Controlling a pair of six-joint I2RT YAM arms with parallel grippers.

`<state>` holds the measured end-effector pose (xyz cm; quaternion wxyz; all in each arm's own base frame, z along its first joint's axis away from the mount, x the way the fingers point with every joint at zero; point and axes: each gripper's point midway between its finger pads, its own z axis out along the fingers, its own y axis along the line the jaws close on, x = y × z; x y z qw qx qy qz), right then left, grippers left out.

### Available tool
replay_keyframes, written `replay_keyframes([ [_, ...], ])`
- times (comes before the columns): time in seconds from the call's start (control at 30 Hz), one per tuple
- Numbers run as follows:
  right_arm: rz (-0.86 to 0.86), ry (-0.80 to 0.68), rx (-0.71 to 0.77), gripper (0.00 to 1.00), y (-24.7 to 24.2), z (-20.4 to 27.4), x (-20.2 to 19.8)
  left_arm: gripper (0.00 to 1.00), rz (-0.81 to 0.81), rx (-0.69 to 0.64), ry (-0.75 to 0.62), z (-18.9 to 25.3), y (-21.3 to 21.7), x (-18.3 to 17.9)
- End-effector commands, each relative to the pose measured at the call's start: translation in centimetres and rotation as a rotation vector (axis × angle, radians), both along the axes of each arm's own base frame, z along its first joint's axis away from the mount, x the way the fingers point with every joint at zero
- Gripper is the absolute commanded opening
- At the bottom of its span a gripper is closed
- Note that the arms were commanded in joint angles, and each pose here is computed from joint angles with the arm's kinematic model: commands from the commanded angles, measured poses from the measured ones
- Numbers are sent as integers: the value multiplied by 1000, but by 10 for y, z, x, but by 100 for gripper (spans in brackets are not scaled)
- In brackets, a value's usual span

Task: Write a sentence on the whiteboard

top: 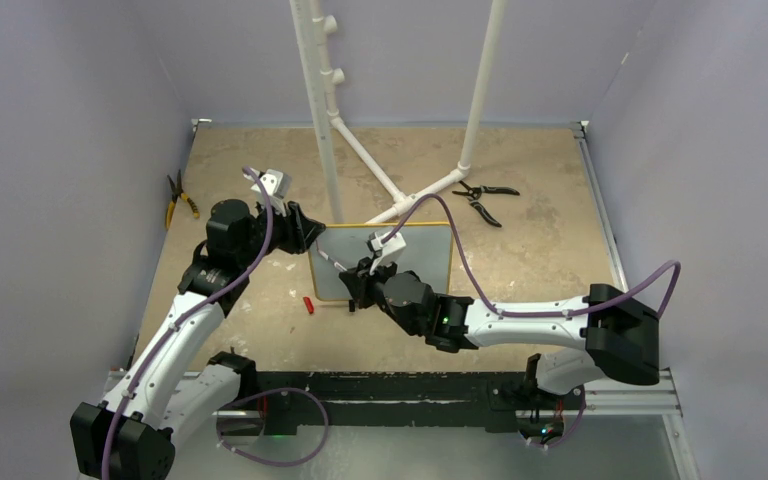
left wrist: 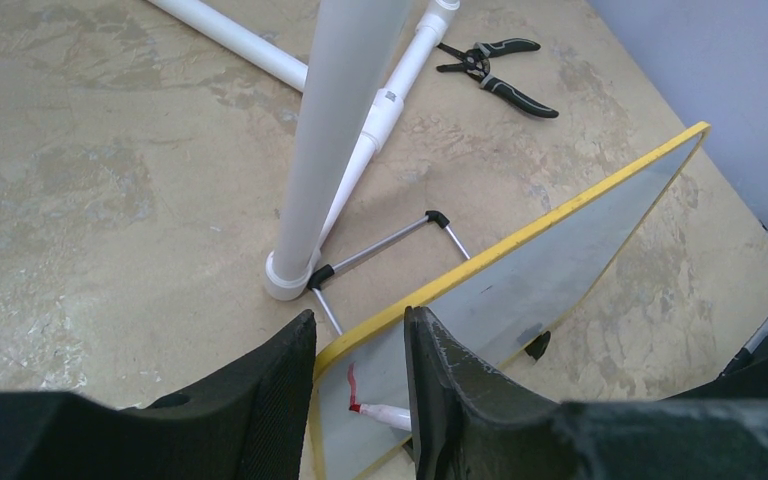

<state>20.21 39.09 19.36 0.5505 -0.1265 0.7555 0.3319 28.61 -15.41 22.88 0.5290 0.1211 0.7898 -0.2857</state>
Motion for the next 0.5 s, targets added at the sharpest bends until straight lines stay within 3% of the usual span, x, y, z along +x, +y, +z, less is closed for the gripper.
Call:
replay_keyframes([
  [0.0, 13, -12, 25, 0, -3, 12, -2, 36, -23, -22, -1, -1, -5, -1],
  [0.47, -4, -119, 112, 0, -2, 55, 3, 36, -21, -20, 2, -1, -5, 0],
])
